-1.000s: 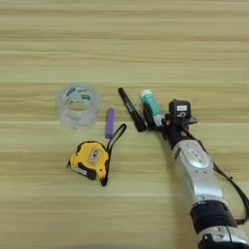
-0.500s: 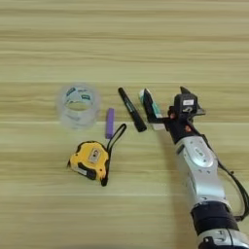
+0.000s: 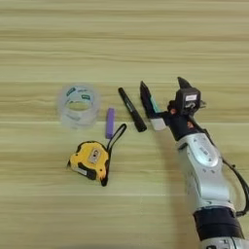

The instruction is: Move the objects on the table

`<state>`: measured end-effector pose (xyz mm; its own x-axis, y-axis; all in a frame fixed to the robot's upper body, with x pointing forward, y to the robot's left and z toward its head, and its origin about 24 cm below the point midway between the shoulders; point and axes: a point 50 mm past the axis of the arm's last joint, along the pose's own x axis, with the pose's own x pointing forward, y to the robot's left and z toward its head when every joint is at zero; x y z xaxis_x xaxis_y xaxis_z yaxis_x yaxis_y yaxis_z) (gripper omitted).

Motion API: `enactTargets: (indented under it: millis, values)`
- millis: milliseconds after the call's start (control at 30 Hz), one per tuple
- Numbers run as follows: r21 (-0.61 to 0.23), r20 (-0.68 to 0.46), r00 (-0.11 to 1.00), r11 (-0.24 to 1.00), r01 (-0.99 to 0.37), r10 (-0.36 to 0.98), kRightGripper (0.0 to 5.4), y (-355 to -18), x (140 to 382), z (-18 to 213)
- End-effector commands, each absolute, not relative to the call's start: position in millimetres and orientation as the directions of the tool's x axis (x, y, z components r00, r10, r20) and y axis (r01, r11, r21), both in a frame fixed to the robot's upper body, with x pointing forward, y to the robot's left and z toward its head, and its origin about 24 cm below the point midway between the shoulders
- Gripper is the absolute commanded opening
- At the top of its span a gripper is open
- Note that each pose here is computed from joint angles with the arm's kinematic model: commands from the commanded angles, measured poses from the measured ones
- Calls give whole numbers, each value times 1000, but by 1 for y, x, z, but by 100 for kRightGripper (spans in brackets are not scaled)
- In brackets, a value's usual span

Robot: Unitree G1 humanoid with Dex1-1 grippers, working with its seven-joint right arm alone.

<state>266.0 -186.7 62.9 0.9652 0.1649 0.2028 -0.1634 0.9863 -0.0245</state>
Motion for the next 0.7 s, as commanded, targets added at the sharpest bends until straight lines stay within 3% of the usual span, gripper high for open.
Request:
enactTargets:
  millis: [33, 467, 700]
  values:
    - [-32, 283, 918, 959, -280, 278, 538, -173, 254, 87]
    - [11, 150, 800, 809, -588, 580, 538, -136, 185, 75]
    - [33, 116, 728, 730, -683, 676, 538, -104, 175, 61]
